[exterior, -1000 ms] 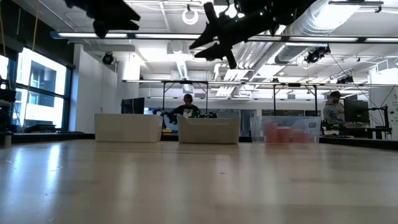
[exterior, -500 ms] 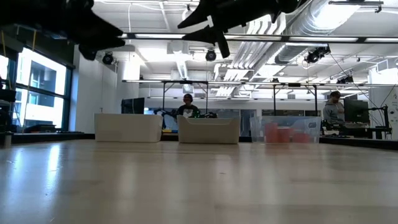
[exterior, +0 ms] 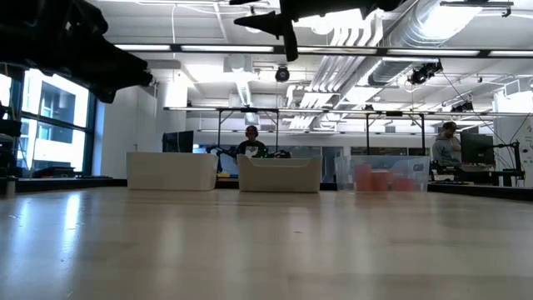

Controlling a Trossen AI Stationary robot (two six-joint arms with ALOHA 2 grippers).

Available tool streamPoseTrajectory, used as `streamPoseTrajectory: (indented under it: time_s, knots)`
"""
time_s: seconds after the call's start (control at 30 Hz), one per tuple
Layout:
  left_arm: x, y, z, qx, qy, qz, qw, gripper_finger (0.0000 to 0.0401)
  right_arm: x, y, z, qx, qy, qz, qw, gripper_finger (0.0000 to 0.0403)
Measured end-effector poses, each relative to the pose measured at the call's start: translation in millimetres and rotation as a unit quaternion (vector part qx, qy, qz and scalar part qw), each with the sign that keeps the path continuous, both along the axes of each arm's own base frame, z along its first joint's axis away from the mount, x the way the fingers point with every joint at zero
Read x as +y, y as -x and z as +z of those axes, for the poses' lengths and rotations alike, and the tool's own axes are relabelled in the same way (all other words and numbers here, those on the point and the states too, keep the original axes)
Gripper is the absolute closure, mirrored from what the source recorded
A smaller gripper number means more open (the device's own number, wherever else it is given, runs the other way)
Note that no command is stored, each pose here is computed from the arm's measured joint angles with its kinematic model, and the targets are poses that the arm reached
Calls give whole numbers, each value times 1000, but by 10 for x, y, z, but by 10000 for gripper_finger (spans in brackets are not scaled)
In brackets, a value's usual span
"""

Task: Sort & place blocks by color
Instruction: Return to Home Position

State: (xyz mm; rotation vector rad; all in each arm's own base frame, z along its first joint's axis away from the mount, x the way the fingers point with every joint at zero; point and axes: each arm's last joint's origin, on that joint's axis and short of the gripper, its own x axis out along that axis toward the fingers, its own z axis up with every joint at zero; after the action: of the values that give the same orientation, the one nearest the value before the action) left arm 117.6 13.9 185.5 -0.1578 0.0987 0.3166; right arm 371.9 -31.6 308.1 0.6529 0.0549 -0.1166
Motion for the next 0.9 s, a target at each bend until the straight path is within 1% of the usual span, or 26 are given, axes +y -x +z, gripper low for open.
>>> streamPoseTrajectory:
  time_s: [0.2, 0.27, 0.37, 0.43, 0.5, 0.57, 0.67, 0.8, 0.9]
  knots:
    - [-8, 82, -107, -17, 0, -6, 1000, 245, 5, -4, 56, -30, -5, 0, 1000, 281]
    - [-9, 101, -130, -24, -2, -6, 1000, 245, -1, -4, 79, -43, -27, 1, 999, 281]
    - [-10, 123, -177, -29, -4, -6, 1000, 245, -35, 18, 100, -45, -64, 15, 997, 281]
    - [-11, 134, -214, -31, -1, -6, 1000, 245, -55, 49, 147, -51, -64, 43, 996, 281]
    - [-12, 142, -242, -29, 5, -6, 1000, 245, -59, 94, 219, -62, -52, 68, 994, 281]
    - [-16, 144, -232, -35, 8, -13, 999, 245, -51, 160, 316, -75, -33, 78, 994, 281]
    - [-17, 145, -238, -33, 9, -15, 999, 245, 6, 311, 523, -105, 23, 88, 990, 281]
    - [-19, 144, -239, -28, -6, -20, 999, 245, 98, 592, 787, -120, 97, 95, 983, 281]
    - [-19, 144, -238, -24, -20, -21, 999, 245, 159, 844, 941, -110, 128, 90, 982, 281]
